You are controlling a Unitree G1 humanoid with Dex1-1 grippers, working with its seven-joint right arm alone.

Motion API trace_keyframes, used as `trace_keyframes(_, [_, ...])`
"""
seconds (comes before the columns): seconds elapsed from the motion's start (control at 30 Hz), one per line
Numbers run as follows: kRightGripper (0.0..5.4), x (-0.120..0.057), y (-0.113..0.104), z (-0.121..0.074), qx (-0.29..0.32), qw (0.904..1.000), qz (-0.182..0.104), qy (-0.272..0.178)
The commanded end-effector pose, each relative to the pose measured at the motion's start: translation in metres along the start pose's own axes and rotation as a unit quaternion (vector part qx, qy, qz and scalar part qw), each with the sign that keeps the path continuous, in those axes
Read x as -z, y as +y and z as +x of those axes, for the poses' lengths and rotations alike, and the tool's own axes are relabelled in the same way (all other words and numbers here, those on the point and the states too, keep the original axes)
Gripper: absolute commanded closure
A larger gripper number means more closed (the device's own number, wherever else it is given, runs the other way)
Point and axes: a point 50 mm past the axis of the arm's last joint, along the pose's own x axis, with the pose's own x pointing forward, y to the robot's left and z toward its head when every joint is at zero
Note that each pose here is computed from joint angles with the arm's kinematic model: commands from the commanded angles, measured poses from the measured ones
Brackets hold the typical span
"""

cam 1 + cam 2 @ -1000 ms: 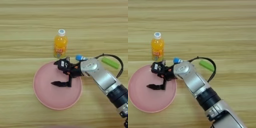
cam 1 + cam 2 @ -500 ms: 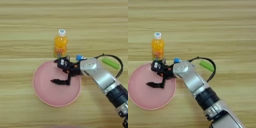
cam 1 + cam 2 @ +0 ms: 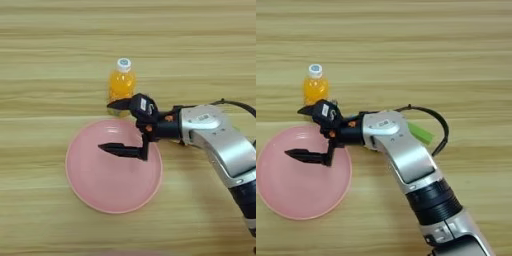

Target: Move the objects on the table

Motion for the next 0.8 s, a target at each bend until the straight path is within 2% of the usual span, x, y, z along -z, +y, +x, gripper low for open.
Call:
trace_keyframes(0.03, [0.03, -0.044, -0.014, -0.014, 0.041, 0.9937, -0.067, -0.081])
trace_keyframes(0.13, [0.03, -0.057, -0.018, -0.019, 0.059, 0.9881, -0.074, -0.121])
trace_keyframes(0.4, [0.03, -0.074, -0.035, -0.027, 0.132, 0.9719, -0.089, -0.173])
trace_keyframes(0.6, [0.03, -0.077, -0.051, -0.034, 0.193, 0.959, -0.095, -0.184])
trace_keyframes(0.8, [0.03, -0.072, -0.066, -0.036, 0.242, 0.9522, -0.079, -0.168])
